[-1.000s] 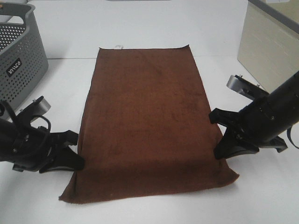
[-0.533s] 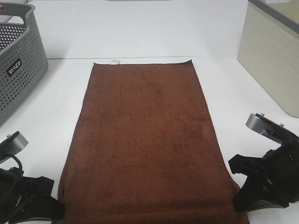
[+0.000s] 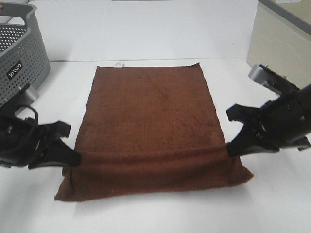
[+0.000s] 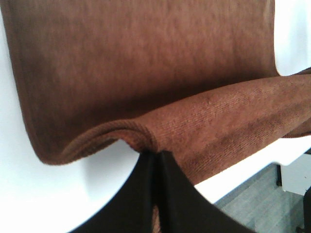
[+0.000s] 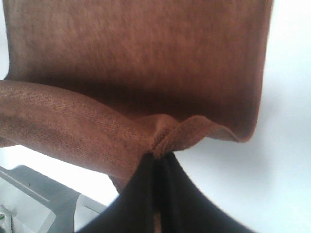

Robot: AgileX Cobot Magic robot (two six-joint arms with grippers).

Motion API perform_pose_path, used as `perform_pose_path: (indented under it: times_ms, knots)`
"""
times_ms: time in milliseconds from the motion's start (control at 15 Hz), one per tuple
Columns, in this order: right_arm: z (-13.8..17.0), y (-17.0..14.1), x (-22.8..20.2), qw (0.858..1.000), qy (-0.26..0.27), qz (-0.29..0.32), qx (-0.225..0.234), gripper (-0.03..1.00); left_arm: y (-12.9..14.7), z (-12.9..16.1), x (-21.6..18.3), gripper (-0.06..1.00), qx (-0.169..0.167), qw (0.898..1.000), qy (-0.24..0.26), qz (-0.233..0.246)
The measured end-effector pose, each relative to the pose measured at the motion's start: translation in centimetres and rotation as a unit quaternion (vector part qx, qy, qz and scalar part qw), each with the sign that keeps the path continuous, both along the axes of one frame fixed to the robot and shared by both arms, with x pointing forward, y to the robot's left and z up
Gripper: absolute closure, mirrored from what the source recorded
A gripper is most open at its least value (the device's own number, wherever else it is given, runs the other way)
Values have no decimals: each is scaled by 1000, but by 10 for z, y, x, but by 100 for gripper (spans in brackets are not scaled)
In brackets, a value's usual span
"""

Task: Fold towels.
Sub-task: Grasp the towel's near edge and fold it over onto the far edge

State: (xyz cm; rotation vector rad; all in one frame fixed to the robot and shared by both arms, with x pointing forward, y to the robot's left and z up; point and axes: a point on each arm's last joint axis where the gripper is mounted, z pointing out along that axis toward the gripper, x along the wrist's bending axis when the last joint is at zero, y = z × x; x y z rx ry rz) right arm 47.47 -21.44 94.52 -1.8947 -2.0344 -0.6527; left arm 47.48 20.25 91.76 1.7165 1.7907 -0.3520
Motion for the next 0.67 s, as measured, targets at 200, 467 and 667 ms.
perform_pose_path:
  times_ms: [200, 467, 667]
  knots:
    - [16, 10, 55, 999, -30, 14, 7, 97, -7, 30, 55, 94, 20, 999, -42, 5]
    - [27, 18, 130, 998, -56, 20, -22, 97, -13, 35, 130, 94, 58, 997, -52, 27]
    - [30, 23, 183, 996, -76, 18, -43, 97, -11, 40, 184, 94, 47, 994, -74, 57]
